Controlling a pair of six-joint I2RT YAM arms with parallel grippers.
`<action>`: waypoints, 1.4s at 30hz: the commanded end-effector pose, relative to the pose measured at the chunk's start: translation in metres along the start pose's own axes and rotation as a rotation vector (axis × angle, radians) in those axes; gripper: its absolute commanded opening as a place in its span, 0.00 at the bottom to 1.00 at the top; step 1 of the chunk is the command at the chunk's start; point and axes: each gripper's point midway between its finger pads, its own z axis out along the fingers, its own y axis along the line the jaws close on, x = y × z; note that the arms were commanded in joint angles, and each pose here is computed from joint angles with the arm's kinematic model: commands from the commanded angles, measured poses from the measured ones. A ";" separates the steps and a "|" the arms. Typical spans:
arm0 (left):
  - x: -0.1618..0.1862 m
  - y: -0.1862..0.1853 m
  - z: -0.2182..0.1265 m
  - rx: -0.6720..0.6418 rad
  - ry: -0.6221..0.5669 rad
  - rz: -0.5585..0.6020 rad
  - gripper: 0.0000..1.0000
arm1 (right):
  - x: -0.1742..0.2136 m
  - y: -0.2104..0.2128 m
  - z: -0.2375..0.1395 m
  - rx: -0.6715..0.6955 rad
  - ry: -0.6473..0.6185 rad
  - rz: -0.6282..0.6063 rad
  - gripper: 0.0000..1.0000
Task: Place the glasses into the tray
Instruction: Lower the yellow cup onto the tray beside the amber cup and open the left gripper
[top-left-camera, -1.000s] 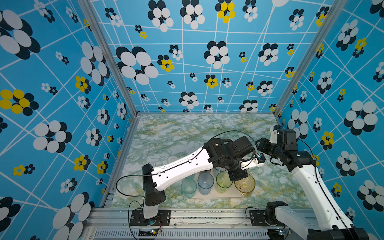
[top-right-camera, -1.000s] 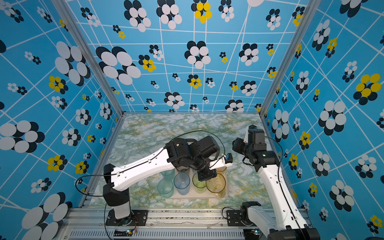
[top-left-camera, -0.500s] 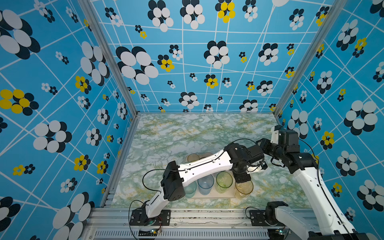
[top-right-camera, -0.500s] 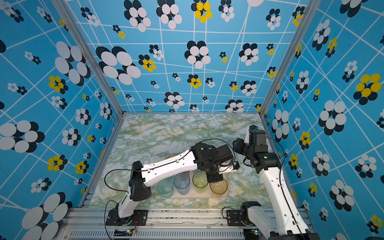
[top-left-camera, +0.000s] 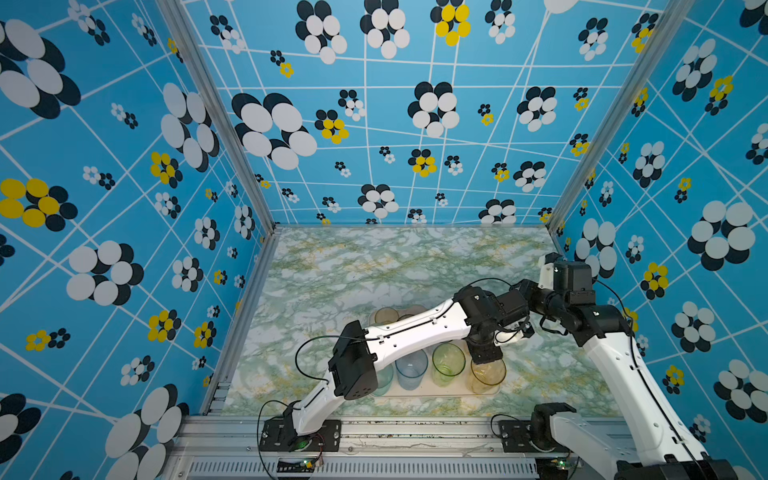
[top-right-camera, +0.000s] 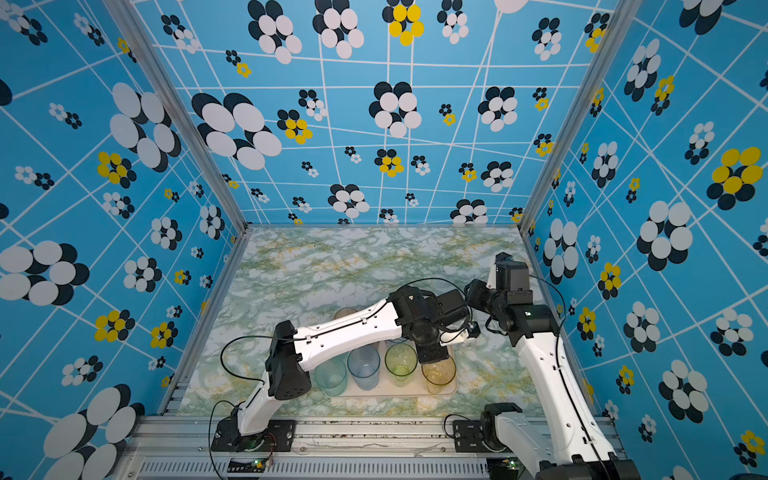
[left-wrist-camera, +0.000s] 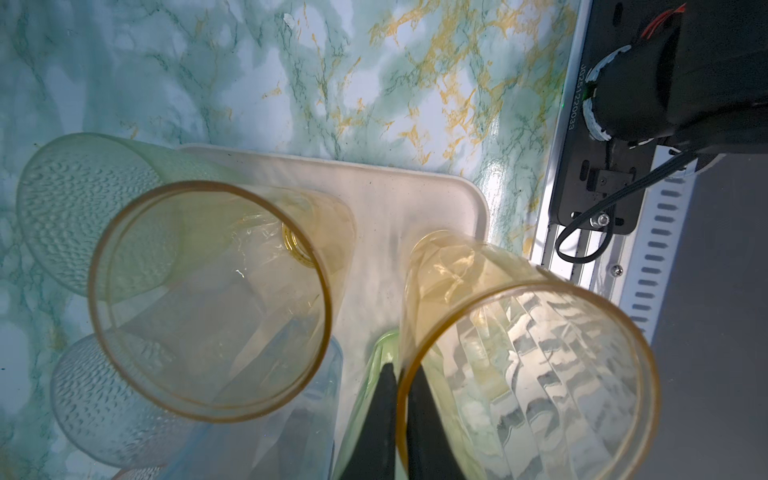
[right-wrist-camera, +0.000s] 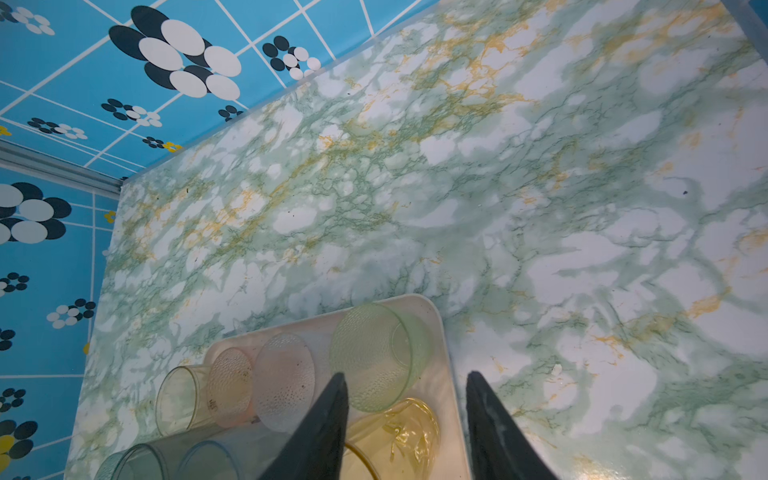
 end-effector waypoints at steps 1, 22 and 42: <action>-0.012 0.010 -0.002 -0.021 -0.042 0.001 0.00 | 0.002 -0.002 0.005 -0.001 0.007 -0.014 0.48; -0.009 0.012 0.008 -0.008 -0.009 0.006 0.00 | 0.002 -0.002 0.012 0.000 0.018 -0.017 0.49; -0.002 0.013 0.017 -0.004 0.030 0.004 0.00 | 0.004 -0.002 0.014 0.000 0.021 -0.019 0.48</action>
